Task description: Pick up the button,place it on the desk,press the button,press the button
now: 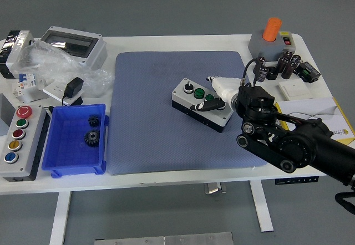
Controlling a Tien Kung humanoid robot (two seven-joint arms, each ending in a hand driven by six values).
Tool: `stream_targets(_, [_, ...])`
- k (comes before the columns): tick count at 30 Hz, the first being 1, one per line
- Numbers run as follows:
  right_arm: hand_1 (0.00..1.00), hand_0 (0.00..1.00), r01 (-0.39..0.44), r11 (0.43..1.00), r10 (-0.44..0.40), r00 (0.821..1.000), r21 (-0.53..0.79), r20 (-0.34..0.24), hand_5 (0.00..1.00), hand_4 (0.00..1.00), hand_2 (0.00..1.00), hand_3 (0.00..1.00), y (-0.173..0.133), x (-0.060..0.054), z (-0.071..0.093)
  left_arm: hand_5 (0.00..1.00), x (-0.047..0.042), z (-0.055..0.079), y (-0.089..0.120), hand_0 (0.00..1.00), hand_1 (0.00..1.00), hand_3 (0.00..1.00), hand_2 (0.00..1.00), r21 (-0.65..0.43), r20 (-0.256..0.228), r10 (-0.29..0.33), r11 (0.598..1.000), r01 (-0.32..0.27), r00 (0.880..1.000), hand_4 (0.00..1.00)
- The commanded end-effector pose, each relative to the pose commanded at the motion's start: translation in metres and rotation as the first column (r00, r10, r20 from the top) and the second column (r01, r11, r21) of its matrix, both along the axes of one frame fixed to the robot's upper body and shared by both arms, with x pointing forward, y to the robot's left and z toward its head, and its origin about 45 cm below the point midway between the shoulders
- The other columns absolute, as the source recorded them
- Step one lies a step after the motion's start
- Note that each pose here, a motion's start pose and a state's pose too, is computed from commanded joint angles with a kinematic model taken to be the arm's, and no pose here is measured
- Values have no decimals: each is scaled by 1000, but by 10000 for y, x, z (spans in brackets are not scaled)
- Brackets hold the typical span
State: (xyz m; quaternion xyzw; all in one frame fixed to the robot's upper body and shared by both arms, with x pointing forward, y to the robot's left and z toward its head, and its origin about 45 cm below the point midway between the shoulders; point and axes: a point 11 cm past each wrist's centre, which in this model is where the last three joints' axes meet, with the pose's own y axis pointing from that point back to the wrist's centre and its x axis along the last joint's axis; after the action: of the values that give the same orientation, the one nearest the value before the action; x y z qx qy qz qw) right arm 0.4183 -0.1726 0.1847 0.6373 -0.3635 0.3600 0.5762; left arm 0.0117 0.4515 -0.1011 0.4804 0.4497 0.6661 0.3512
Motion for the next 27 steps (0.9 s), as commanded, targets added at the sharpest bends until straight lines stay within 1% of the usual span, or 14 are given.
stream_targets(5, [630,357,-28,999,27,999,-16,-17,309,917,723,998,54,-53,-49,171,4,1,1,663,675,577,610,0,3,-1,1000,1,1000,578])
stream_targets(6, [556,308,-35,999,34,999,-20,-21,236,804,642,983,69,-66,-60,171,5,1,1,664,675,576,609,0,4,-1,1000,1,1000,573])
stream_targets(11, [556,308,-49,998,48,999,-31,-18,236,804,642,983,96,-92,-81,171,5,3,6,664,675,576,609,1,5,-1,1000,1,1000,573])
stream_targets(12, [542,292,-49,998,48,999,-32,-13,185,751,601,868,95,-90,-79,165,6,4,8,663,674,577,609,2,6,-2,1000,2,1000,567])
stream_targets(17, [542,292,-48,998,48,999,-40,8,185,751,601,868,86,-83,-76,165,16,8,17,663,674,577,609,5,9,-4,1000,4,1000,567])
stream_targets(18, [517,279,-48,998,48,999,-41,11,180,663,532,687,85,-84,-78,165,19,8,17,663,674,576,609,5,11,-4,1000,4,1000,566])
stream_targets(23, [517,279,-54,998,55,998,-45,26,180,663,532,687,85,-93,-70,165,25,6,11,663,674,576,609,4,17,-8,1000,8,1000,566])
stream_targets(24, [435,302,-63,997,65,997,-41,31,48,541,417,456,95,-99,-61,166,25,5,8,663,674,576,609,4,18,-8,1000,8,1000,564])
stream_targets(26, [435,302,-107,994,108,993,-29,42,48,541,417,456,144,-124,-34,166,22,3,2,663,674,576,609,3,19,-8,1000,8,1000,564])
stream_targets(27, [435,302,-143,989,144,988,-21,49,48,541,417,456,187,-151,-12,166,19,1,-1,663,674,576,609,3,20,-8,1000,8,1000,564])
